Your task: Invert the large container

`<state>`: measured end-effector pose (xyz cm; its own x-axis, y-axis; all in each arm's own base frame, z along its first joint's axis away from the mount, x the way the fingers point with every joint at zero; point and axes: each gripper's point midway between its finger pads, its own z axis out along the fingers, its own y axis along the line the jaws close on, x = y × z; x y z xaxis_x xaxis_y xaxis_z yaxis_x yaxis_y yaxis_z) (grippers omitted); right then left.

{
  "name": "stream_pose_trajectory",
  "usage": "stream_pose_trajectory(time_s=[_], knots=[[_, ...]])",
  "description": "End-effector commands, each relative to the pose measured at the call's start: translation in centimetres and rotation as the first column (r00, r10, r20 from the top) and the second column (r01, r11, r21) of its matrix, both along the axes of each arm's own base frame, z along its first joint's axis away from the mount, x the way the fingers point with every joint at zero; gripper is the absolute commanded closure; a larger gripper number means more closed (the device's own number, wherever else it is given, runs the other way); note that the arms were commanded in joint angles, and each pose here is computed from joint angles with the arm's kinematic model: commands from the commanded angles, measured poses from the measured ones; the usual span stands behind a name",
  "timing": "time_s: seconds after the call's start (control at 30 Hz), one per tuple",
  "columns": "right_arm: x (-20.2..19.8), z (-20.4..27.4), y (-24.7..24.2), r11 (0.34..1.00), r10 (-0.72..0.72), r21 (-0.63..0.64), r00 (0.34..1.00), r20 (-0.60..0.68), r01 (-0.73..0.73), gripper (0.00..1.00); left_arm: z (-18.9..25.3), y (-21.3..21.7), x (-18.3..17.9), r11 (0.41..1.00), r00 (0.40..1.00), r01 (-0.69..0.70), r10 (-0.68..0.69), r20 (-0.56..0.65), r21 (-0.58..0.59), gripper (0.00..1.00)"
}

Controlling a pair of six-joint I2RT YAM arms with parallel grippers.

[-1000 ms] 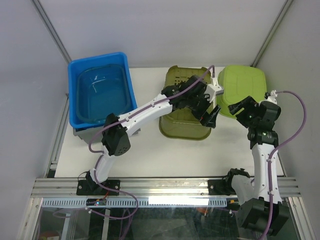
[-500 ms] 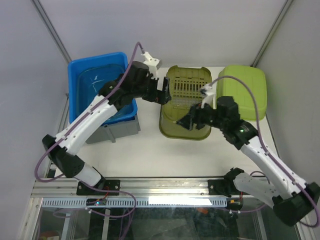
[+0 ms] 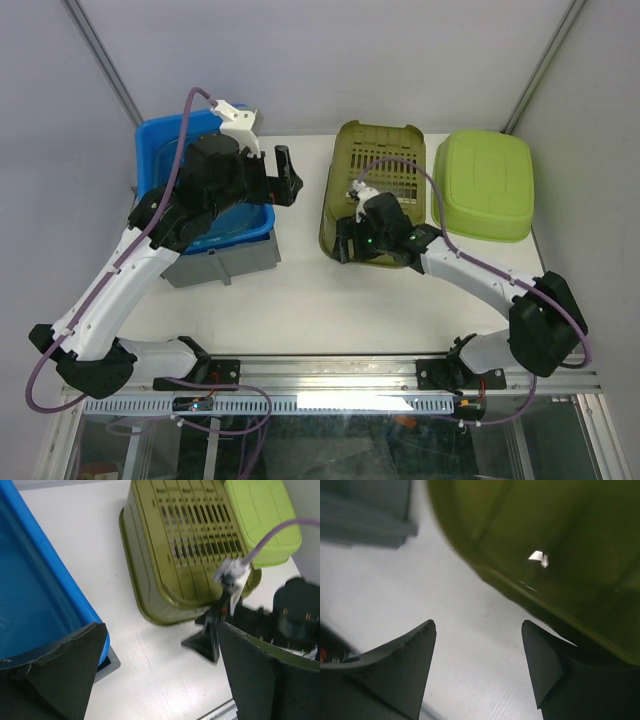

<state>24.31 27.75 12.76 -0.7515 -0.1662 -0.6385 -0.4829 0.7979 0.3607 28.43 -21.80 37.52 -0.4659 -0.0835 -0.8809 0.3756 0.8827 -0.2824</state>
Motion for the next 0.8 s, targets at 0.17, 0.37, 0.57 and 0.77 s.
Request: stream_pose_trajectory(time_s=[0.17, 0.37, 0.57, 0.77], knots=[[12.4, 3.3, -5.5, 0.945, -0.326, 0.070, 0.936, 0.136, 0.319, 0.27, -1.5, 0.6, -0.2, 1.000, 0.999, -0.023, 0.023, -0.027, 0.011, 0.01], [14.5, 1.3, -10.9, 0.861, -0.508, 0.012, 0.857, 0.079, 0.509, 0.26, -1.3, 1.3, -0.6, 0.999, 0.999, -0.036, 0.037, -0.012, 0.010, 0.01], [14.9, 0.9, -16.9, 0.757, -0.650, 0.004, 0.752, 0.108, 0.654, 0.26, -1.5, 1.5, -0.8, 0.999, 0.999, -0.036, 0.036, -0.013, 0.013, 0.01], [15.2, 1.5, -19.8, 0.715, -0.692, -0.013, 0.710, 0.133, 0.699, 0.25, -2.0, 1.1, -0.6, 0.999, 0.999, -0.029, 0.030, -0.025, 0.019, 0.01]])
